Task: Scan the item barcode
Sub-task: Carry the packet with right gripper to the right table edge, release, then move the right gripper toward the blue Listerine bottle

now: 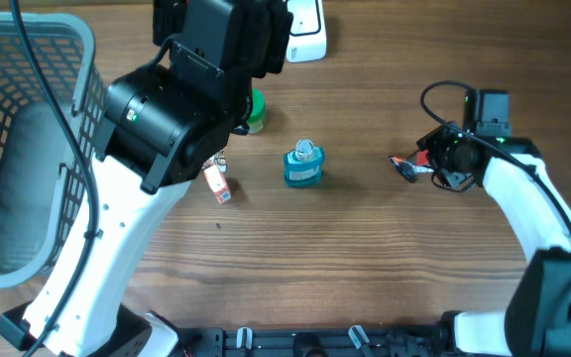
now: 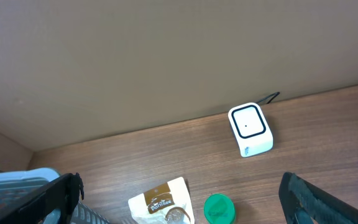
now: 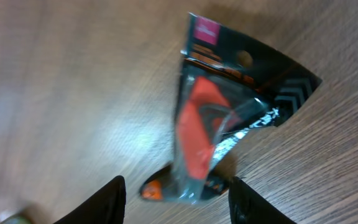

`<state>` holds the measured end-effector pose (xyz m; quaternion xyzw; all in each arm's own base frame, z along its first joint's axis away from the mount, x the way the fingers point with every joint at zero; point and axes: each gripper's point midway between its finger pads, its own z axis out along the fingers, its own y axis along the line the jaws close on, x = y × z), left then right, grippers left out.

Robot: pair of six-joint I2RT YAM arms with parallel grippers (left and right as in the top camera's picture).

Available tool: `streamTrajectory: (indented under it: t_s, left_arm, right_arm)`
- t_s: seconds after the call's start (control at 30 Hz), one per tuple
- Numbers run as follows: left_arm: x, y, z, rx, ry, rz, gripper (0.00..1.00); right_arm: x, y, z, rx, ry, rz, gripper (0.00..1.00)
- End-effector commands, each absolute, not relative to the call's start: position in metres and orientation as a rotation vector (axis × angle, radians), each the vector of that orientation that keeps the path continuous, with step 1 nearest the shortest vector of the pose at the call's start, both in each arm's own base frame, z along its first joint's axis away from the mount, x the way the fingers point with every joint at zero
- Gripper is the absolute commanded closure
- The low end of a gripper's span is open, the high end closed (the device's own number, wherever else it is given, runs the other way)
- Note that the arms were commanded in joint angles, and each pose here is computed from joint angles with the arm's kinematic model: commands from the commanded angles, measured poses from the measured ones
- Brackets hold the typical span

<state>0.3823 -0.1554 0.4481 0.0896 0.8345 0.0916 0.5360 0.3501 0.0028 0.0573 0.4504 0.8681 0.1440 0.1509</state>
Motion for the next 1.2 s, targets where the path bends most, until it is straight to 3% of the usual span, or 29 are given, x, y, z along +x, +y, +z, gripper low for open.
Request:
streamTrajectory:
  t_s: [0.0, 0.1, 0.27, 0.4, 0.7, 0.87, 1.0, 1.17]
  left_arm:
    - [0.382, -0.153, 0.450, 0.204, 1.985, 0.213, 0.00]
    - [0.382, -0.153, 0.450, 0.204, 1.984, 0.213, 0.00]
    - [0.382, -0.153, 0.450, 0.204, 1.985, 0.213, 0.00]
    - [0.382, -0.153, 0.450, 0.204, 1.985, 0.213, 0.00]
    - [0.382, -0.153, 0.450, 0.204, 1.985, 0.213, 0.00]
    - [0.382, -0.153, 0.450, 0.205, 1.985, 0.213, 0.00]
    - [0.382, -0.152, 0.450, 0.203, 1.985, 0.214, 0.00]
    - [0.382, -0.152, 0.450, 0.203, 1.985, 0.214, 0.00]
  right_arm:
    - [0.345, 0.011, 0.027, 1.408, 2.555, 0.429, 0.50]
    - [0.345, 0.011, 0.013, 1.425, 2.578, 0.418, 0.53]
    - [0.354, 0.009, 0.015, 1.405, 2.546, 0.423, 0.65]
    - [0.354, -0.005, 0.013, 1.431, 2.502, 0.314, 0.67]
    - [0.369, -0.009, 0.018, 1.398, 2.444, 0.330, 0.95]
    - [0.383, -0.026, 0.041, 1.366, 2.368, 0.349, 0.95]
    - [0.393, -0.116, 0.093, 1.434, 2.132, 0.307, 0.95]
    - [0.356, -0.248, 0.112, 1.653, 1.779, 0.143, 0.95]
